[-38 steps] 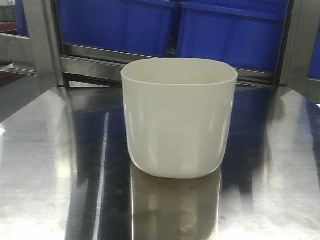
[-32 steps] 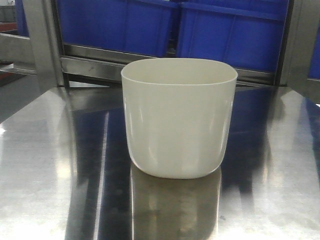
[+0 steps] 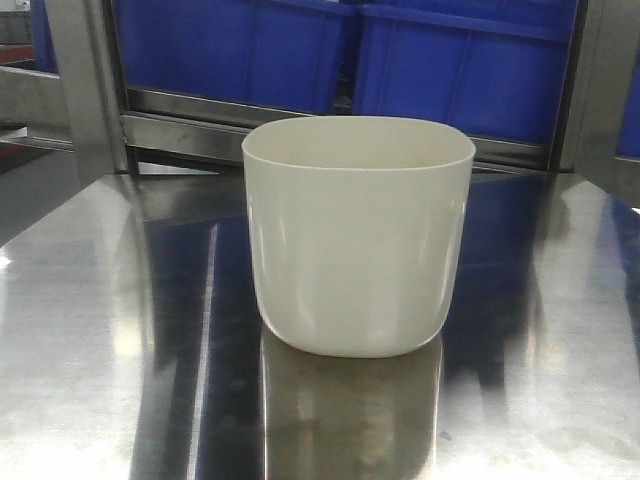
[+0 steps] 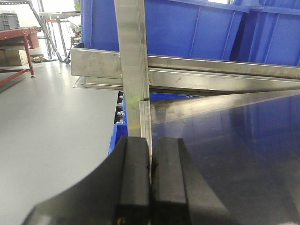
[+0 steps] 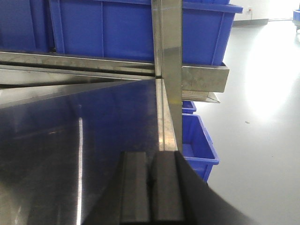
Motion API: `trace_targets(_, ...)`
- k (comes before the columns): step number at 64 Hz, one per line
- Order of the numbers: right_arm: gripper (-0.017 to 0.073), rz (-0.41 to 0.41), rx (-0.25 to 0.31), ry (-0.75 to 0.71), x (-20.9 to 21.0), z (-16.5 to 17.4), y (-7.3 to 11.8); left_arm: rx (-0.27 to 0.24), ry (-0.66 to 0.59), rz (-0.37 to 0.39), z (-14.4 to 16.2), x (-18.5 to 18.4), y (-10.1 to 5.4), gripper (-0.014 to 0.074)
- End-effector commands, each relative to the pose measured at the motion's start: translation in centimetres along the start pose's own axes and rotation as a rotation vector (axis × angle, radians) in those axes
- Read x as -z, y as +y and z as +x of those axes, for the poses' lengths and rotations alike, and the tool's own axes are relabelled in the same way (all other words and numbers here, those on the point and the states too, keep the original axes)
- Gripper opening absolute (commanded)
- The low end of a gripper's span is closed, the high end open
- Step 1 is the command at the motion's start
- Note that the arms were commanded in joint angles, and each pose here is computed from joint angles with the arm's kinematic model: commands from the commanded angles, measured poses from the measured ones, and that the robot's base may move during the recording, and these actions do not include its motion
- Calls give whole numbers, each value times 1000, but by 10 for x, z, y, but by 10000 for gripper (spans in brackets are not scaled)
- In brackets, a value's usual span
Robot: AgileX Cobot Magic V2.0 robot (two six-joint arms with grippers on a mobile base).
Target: Move white bin to right shelf second layer
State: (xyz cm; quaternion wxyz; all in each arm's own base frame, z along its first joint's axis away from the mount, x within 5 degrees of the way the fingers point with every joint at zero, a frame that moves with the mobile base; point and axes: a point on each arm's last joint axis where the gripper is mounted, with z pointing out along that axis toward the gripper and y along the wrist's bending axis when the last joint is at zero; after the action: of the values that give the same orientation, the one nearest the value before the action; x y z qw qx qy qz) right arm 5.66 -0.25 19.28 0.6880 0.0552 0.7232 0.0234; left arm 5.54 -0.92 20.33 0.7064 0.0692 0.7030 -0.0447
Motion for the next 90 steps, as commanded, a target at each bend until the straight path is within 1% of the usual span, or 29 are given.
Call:
trace_targets(1, 56, -8, 15, -121, 3, -14, 1, 9, -62, -4, 4, 0, 0, 85)
trace_targets(42, 56, -8, 16, -123, 3, -14, 1, 9, -62, -4, 4, 0, 0, 85)
trace_targets(46, 56, -4, 61, -124, 3, -14, 1, 9, -62, -4, 4, 0, 0, 85)
trace_targets(50, 56, 2, 130, -128, 3, -15, 1, 9, -62, -4, 4, 0, 0, 85)
trace_targets(52, 56, 3, 149, -133, 3, -15, 1, 9, -62, -4, 4, 0, 0, 85)
trace_targets(55, 56, 1, 159, -147, 3, -16, 2, 9, -62, -4, 4, 0, 0, 85)
trace_targets(62, 56, -10, 160, -198, 4, -21, 3, 9, -62, -4, 4, 0, 0, 85)
trace_targets(68, 56, -15, 157, -211, 4, -22, 3, 9, -62, -4, 4, 0, 0, 85)
trace_targets(75, 56, -26, 116, -195, -1, -23, 4, 9, -62, -4, 4, 0, 0, 85)
trace_targets(79, 56, -34, 112, -196, -5, -27, 5, 9, -62, -4, 4, 0, 0, 85)
trace_targets(90, 56, -35, 111, -122, -20, -46, 8, 9, -62, -4, 4, 0, 0, 85)
